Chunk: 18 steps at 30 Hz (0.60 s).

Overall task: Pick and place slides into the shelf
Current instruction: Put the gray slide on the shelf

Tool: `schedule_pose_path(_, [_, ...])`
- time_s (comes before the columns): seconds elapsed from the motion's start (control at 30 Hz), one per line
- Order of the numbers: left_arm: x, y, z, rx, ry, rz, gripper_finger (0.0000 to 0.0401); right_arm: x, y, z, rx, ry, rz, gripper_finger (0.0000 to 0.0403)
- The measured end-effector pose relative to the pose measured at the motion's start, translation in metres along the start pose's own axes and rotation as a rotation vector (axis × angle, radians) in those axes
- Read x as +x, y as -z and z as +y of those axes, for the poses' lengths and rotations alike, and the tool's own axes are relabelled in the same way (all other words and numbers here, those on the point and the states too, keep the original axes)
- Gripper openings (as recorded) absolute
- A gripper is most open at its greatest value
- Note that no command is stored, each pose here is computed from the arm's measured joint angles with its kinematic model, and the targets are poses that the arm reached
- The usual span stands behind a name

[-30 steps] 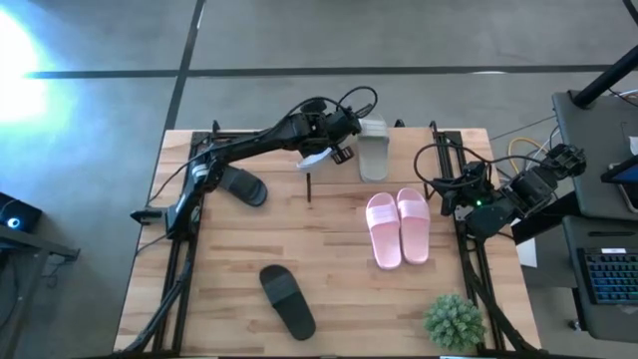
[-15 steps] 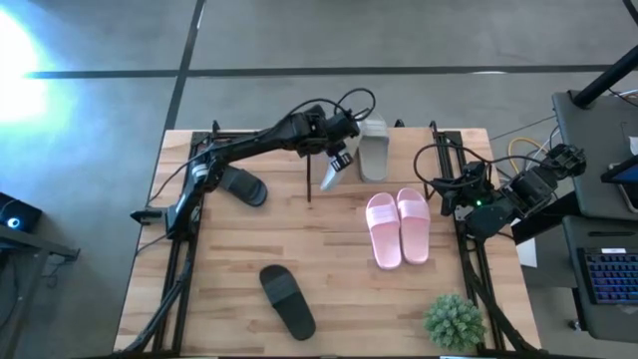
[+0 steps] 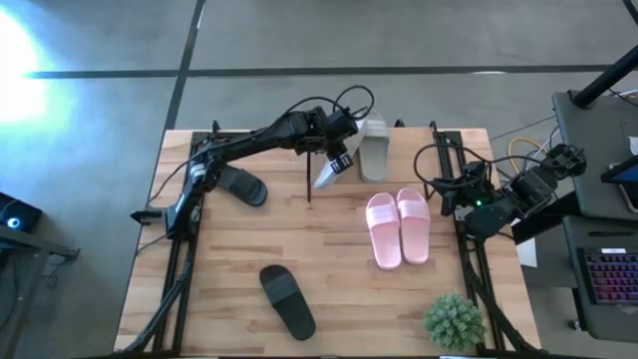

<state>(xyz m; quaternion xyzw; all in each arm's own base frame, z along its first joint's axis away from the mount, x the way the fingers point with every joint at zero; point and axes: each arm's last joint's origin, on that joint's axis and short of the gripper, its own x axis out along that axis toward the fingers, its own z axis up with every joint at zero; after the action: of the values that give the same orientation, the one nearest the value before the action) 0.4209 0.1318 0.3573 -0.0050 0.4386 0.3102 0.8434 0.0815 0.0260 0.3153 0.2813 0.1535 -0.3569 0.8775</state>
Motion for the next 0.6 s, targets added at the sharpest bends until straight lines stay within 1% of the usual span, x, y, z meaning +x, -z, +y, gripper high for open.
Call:
schedule_pose_path(0.1, [0.0, 0.001, -0.001, 0.004, 0.06, 0.018, 0.0132, 0.0, 0.0, 0.0, -0.001, 0.001, 0.0, 0.007])
schedule_pose_path(0.3, [-0.001, 0.009, -0.001, 0.033, 0.068, 0.093, 0.0132, 0.0, 0.0, 0.0, -0.002, 0.001, 0.0, 0.0069])
schedule_pose_path(0.47, [-0.008, 0.016, -0.002, 0.06, 0.079, 0.152, 0.0132, 0.0, 0.0, 0.0, -0.004, 0.002, 0.002, 0.0076])
schedule_pose_path(0.53, [-0.014, 0.019, -0.002, 0.075, 0.082, 0.172, 0.0132, 0.0, 0.0, 0.0, 0.013, 0.001, 0.006, 0.0078])
schedule_pose_path(0.6, [-0.024, 0.02, -0.003, 0.085, 0.087, 0.171, 0.0132, 0.0, 0.0, -0.001, 0.064, 0.001, 0.009, 0.008])
